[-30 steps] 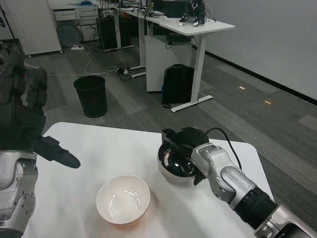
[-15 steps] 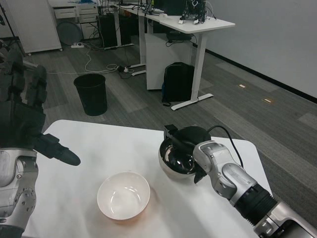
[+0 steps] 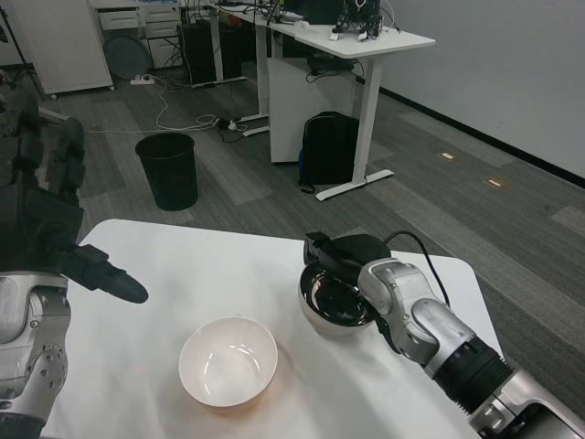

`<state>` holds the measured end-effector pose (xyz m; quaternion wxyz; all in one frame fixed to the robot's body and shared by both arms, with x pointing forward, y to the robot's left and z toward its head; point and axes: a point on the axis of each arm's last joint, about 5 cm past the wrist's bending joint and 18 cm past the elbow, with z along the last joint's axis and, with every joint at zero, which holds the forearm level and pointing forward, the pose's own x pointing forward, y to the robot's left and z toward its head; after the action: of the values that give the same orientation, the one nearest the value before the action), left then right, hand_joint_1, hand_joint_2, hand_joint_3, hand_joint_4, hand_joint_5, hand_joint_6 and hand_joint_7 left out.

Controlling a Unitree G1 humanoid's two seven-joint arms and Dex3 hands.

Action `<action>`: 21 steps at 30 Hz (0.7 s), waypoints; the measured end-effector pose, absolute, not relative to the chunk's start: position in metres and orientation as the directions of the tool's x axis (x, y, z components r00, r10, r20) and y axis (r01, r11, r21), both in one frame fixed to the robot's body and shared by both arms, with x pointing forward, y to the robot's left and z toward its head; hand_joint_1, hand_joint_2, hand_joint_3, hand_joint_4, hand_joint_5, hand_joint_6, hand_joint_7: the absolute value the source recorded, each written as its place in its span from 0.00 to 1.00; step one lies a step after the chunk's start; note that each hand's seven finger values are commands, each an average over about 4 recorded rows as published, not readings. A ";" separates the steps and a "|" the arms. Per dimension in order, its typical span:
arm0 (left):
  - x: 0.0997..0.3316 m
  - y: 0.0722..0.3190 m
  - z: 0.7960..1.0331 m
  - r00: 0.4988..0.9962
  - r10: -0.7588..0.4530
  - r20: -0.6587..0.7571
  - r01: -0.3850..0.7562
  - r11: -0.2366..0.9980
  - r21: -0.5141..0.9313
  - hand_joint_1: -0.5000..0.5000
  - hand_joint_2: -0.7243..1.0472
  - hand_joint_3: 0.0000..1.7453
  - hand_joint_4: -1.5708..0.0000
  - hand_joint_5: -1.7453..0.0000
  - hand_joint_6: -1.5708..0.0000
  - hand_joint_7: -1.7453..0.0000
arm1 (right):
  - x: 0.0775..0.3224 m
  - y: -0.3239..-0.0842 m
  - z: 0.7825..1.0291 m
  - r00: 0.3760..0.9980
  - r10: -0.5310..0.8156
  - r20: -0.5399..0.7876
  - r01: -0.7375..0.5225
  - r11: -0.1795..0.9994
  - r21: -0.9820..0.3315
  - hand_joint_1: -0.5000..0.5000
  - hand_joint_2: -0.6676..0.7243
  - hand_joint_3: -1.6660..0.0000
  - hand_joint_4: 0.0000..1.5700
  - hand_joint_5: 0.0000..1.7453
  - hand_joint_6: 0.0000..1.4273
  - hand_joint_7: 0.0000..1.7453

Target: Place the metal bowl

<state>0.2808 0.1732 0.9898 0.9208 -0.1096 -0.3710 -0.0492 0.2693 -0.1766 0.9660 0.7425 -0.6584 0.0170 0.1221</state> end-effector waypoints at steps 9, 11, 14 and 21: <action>0.281 0.173 0.990 0.714 -0.004 0.700 0.174 0.970 -0.171 0.00 0.00 0.00 1.00 0.94 1.00 1.00 | 0.268 -0.178 0.973 0.975 0.164 -0.150 -0.173 0.134 -0.976 0.04 1.00 1.00 0.00 0.00 0.00 0.56; 0.280 0.173 0.990 0.712 -0.004 0.702 0.174 0.970 -0.172 0.00 0.01 0.00 1.00 0.94 1.00 1.00 | 0.267 -0.178 0.974 0.975 0.165 -0.147 -0.172 0.147 -0.974 0.04 1.00 1.00 0.00 0.00 0.00 0.55; 0.280 0.173 0.990 0.710 -0.003 0.704 0.176 0.969 -0.173 0.00 0.00 0.00 1.00 0.94 1.00 1.00 | 0.266 -0.180 0.973 0.976 0.163 -0.145 -0.171 0.162 -0.972 0.04 1.00 1.00 0.00 0.00 0.00 0.56; 0.280 0.173 0.990 0.708 -0.004 0.707 0.178 0.969 -0.173 0.00 0.00 0.00 1.00 0.94 1.00 1.00 | 0.262 -0.188 0.972 0.985 0.155 -0.074 -0.114 0.268 -0.957 0.04 1.00 1.00 0.00 0.00 0.00 0.56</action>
<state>0.2802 0.1728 0.9901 0.9168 -0.1150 -0.3791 -0.0495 0.2617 -0.1882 0.9722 0.7961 -0.5990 -0.0173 0.0846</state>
